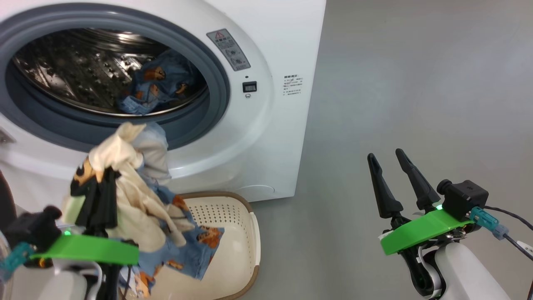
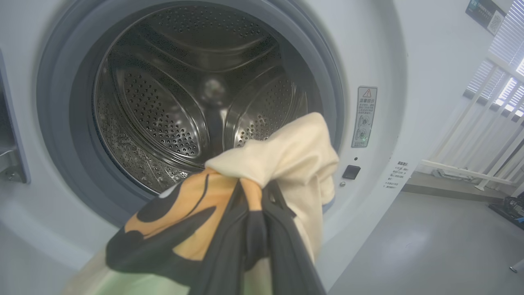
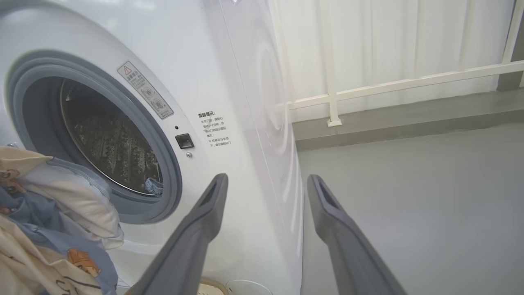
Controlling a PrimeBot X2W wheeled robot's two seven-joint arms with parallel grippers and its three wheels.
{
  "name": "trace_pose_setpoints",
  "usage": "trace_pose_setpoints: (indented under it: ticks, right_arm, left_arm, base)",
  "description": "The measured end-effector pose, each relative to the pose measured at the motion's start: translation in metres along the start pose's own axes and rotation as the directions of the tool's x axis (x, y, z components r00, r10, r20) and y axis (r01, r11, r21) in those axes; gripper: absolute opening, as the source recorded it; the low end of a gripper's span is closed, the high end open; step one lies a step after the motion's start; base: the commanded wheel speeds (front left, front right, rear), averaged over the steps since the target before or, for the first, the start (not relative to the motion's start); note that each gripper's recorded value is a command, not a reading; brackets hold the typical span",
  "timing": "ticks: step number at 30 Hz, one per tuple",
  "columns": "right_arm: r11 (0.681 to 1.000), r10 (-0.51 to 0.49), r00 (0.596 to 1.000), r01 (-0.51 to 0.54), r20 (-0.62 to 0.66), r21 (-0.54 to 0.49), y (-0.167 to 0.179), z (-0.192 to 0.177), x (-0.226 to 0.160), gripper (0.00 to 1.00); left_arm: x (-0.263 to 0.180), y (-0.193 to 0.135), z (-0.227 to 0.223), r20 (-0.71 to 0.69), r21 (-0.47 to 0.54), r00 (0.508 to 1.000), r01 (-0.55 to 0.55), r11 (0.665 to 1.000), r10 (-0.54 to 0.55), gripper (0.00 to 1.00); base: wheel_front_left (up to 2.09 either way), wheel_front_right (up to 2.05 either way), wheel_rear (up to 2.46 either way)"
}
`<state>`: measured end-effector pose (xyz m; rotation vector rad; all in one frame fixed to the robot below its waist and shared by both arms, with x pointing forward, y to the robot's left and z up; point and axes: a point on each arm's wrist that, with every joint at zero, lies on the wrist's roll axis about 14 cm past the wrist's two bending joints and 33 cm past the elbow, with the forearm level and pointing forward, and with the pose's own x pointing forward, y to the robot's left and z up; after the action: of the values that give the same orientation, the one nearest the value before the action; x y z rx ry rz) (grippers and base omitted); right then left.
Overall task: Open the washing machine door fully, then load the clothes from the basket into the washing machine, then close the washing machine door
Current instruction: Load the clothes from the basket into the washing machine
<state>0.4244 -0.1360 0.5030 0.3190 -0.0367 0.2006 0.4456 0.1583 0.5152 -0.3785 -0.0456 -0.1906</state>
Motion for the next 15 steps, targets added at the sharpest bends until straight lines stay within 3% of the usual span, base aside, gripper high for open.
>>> trace_pose_setpoints:
  ticks: [8, 15]
  right_arm:
    - [1.000, -0.019, 0.999, 0.019, -0.033, -0.003, -0.009, -0.014, 0.004, 1.00]
    - [0.999, -0.025, 1.000, 0.026, -0.017, 0.026, -0.012, -0.016, 0.022, 1.00]
  left_arm:
    - [0.049, -0.001, 0.024, 0.066, 0.030, 0.997, 0.032, 0.999, -0.034, 0.00]
    - [0.101, 0.017, 0.011, 0.001, 0.102, 1.000, 0.028, 0.994, -0.028, 0.00]
  base:
    - [0.00, 0.00, 0.00]
    - [0.00, 0.00, 0.00]
